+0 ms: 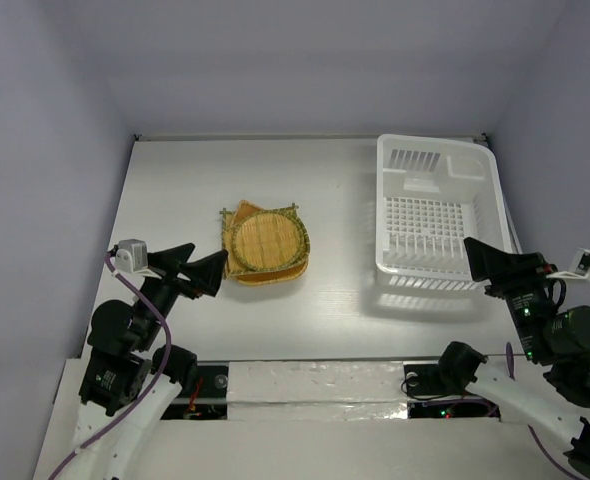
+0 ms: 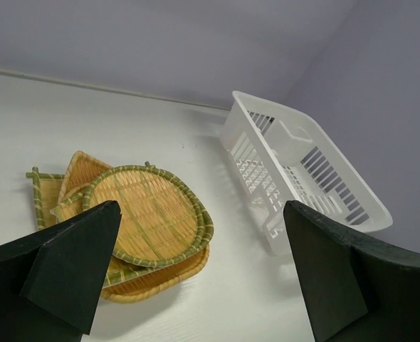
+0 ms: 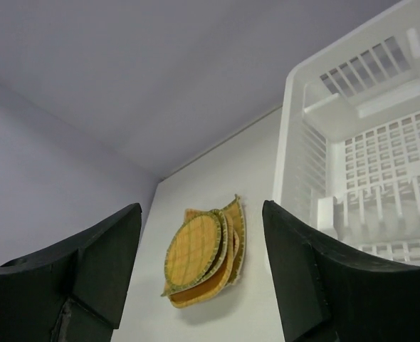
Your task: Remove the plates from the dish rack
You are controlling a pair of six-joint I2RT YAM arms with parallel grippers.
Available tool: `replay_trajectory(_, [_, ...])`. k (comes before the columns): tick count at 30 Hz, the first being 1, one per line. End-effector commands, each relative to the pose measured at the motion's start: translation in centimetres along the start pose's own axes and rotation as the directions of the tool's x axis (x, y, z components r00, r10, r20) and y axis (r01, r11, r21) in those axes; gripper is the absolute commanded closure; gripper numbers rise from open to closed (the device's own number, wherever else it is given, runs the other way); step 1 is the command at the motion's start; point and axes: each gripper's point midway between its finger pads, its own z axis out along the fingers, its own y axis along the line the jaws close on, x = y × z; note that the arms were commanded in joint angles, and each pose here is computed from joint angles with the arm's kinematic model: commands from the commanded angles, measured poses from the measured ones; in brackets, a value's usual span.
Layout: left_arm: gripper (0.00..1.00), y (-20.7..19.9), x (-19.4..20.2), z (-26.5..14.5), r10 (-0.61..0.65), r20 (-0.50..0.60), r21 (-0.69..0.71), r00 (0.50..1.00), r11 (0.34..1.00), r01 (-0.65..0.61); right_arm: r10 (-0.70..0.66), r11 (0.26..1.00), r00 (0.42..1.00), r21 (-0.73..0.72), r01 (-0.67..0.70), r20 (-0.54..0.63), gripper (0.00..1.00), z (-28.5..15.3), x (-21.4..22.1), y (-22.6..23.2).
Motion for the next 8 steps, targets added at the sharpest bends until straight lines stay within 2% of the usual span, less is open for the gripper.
replay_trajectory(1, [0.01,-0.6,-2.6,-0.5,0.026,0.082,0.001,0.996,1.0,-0.026,-0.059,0.996,0.998,0.069,0.061,-0.034,0.26,0.3,1.5,-1.8])
replay_trajectory(8, [0.01,-0.3,-2.7,0.2,0.042,0.067,-0.021,0.997,0.999,-0.041,-0.075,0.995,0.997,0.066,0.076,-0.018,0.26,1.4,1.5,-0.7])
